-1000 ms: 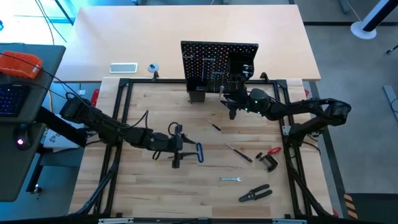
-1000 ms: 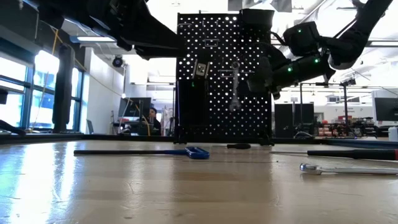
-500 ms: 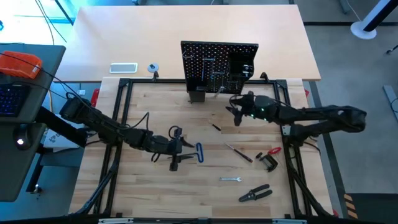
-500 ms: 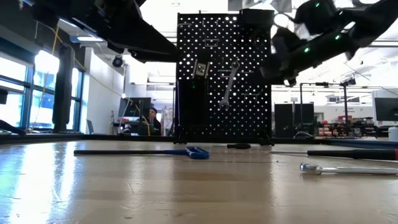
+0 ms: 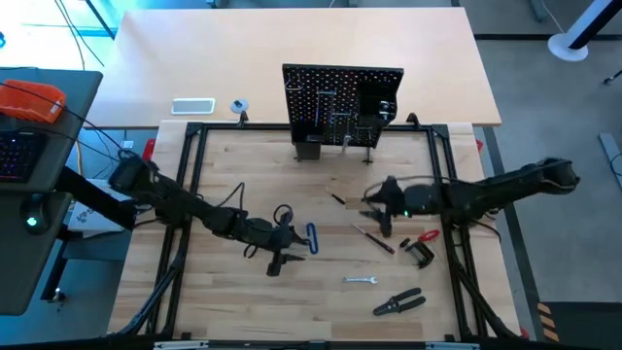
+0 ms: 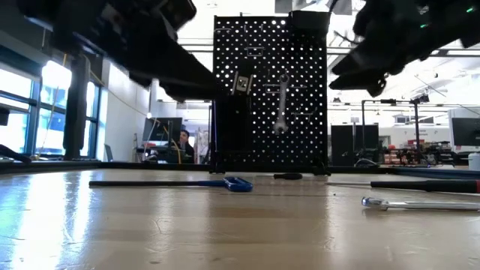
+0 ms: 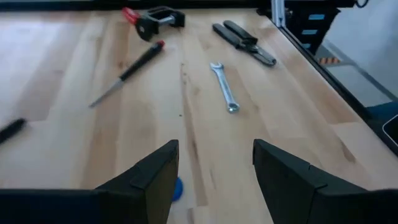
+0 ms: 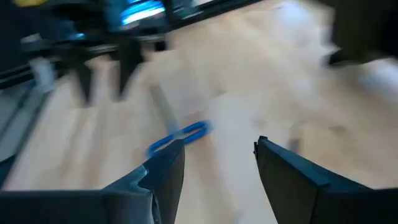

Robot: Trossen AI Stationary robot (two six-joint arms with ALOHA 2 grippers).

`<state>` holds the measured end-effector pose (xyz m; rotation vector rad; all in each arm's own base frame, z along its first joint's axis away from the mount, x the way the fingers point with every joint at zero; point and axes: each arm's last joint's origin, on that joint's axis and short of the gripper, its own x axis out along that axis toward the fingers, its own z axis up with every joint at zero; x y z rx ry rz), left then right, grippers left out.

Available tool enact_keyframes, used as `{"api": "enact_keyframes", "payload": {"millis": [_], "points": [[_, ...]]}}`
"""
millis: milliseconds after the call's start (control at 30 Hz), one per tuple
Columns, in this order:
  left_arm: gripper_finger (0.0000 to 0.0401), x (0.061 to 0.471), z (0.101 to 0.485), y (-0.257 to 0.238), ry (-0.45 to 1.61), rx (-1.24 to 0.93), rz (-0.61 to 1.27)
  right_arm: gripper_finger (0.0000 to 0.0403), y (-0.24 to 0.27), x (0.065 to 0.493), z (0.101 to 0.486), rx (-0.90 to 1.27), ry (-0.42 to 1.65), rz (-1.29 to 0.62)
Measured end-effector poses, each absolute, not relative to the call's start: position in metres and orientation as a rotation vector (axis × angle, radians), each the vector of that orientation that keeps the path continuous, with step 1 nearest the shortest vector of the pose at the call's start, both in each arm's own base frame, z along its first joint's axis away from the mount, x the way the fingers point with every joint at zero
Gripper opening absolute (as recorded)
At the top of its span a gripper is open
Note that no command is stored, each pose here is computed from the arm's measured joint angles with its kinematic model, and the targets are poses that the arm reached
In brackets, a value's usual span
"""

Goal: Hang tools onto peg board
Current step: Hang the wrench on the pegboard

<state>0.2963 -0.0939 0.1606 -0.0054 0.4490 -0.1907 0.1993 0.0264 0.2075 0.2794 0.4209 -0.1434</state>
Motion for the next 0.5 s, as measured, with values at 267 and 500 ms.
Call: {"api": "enact_keyframes", "payload": {"millis": [267, 500], "points": [[0.0197, 0.324, 0.124, -0.107, 0.464, 0.005, -0.264, 0.0194, 0.092, 0.192, 0.196, 0.302, 0.459, 0.027], [0.0197, 0.357, 0.108, -0.127, 0.453, 0.081, -0.305, 0.0193, 0.149, 0.191, 0.153, 0.247, 0.492, 0.033]]}}
